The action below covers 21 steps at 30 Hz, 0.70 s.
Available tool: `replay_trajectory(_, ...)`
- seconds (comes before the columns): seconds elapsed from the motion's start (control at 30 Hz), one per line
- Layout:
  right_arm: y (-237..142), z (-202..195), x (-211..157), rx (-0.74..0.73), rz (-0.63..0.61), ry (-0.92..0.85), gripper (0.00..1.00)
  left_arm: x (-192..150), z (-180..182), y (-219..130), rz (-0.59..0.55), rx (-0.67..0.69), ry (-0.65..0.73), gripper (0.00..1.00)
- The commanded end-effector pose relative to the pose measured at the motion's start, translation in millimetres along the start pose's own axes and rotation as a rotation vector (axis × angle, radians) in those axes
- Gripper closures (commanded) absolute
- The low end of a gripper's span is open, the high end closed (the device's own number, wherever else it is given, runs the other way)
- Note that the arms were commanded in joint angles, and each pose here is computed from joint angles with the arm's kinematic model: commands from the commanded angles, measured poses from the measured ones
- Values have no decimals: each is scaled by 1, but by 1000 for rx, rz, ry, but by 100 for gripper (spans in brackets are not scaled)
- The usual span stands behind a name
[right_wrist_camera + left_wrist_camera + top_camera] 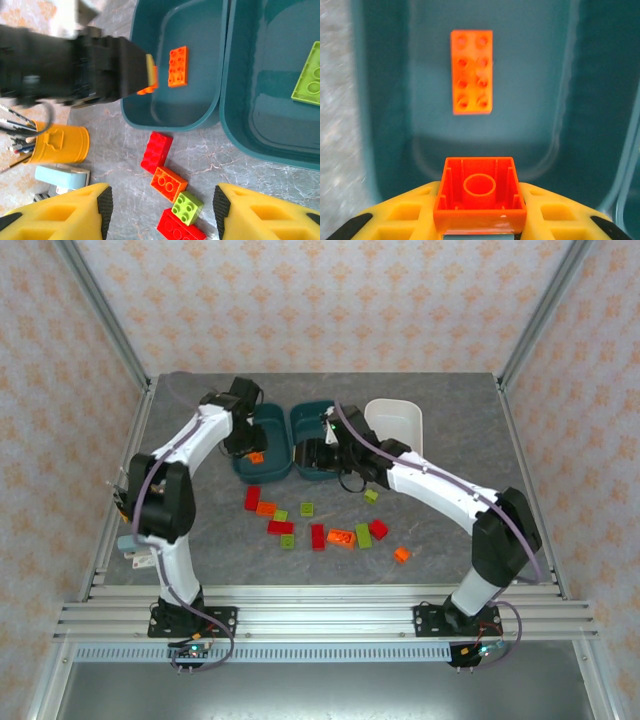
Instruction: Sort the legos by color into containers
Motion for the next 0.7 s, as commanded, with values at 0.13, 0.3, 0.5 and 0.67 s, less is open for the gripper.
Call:
replay_trajectory(0.13, -20, -3, 10, -24, -80, 38, 42, 28, -10, 34, 44, -4, -29, 66)
replay_trajectory(0.3, -20, -9, 9, 0, -91, 71, 42, 32, -11, 49, 65, -18, -43, 62)
replay_trajectory(0.5, -20, -12, 11, 1, -100, 86, 42, 31, -12, 42, 55, -24, -47, 51)
replay_trajectory(0.67, -27, -22, 12, -48, -117, 84, 41, 27, -12, 23, 28, -41, -40, 37)
Point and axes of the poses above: each hand's point on the last joint's axis, 136 mm out from that joint toward the fingers, its own y axis out along the fingers, its own z axis along the line the jaws close on, x = y × z, the point moved 8 cm from there along -y, back along the fingers, and after that the axes turned 15 degrees about y, right-handed, at the moved point
